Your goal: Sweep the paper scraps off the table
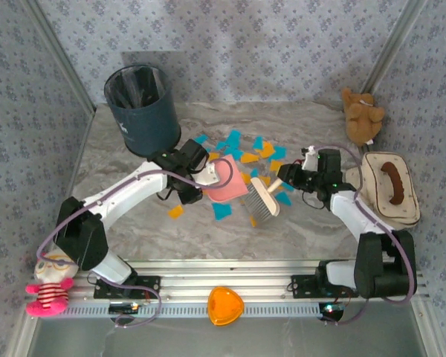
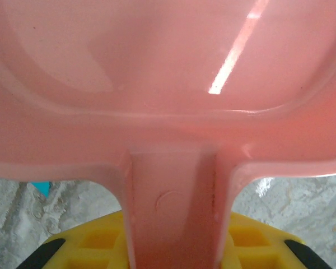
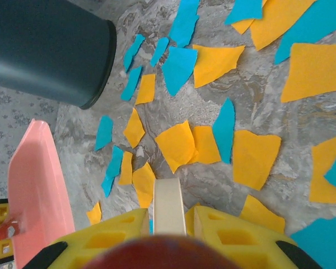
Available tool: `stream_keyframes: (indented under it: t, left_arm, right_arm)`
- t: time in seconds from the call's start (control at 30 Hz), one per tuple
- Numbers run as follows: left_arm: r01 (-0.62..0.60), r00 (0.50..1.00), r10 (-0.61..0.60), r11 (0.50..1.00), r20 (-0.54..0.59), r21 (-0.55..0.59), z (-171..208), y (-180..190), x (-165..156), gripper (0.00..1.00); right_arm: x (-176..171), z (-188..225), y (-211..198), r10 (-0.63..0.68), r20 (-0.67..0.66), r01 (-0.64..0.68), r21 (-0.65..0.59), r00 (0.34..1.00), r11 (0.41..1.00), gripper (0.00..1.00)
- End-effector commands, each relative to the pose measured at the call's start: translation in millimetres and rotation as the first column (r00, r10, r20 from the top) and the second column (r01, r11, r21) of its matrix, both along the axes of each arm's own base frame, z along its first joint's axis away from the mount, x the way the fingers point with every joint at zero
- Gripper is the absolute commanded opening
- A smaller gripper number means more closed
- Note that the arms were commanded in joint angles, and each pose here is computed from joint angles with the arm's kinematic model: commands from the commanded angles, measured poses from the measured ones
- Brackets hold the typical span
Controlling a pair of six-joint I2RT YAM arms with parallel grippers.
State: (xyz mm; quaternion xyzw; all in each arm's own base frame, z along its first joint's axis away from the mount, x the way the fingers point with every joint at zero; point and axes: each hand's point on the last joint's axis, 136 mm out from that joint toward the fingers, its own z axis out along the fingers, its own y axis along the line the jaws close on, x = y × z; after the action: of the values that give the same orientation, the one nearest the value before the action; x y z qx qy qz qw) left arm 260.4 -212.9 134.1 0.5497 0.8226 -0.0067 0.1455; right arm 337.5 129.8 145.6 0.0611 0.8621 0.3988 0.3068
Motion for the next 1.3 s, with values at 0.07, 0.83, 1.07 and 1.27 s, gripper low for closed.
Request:
stream_keyframes:
  t: [0.07, 0.83, 1.07, 1.27]
  left_arm:
    - [0.038, 0.998, -0.036, 0.999, -0.055, 0.029, 4.4, 8.4, -19.7, 0.0]
    - [0.263, 0.945, -0.236, 0.96, -0.226, 0.095, -10.7, -15.6, -48.2, 0.0]
    - [0.279, 0.935, -0.241, 0.953, -0.262, 0.119, -21.5, -24.9, -43.4, 0.0]
    - [0.261, 0.935, -0.213, 0.955, -0.283, 0.143, -28.4, -35.4, -39.0, 0.0]
  right_arm:
    - [13.8, -0.9, 8.6, 0.027, 0.077, -0.024, -0.031, 0.997, 0.999, 0.0]
    - [21.2, 23.4, -57.7, -0.243, 0.252, 0.311, -0.284, 0.937, 0.907, 0.0]
    - [7.8, 65.3, -52.2, -0.224, 0.318, 0.298, -0.207, 0.921, 0.932, 0.0]
    - [-6.6, 77.8, -80.5, -0.3, 0.372, 0.422, -0.308, 0.878, 0.853, 0.0]
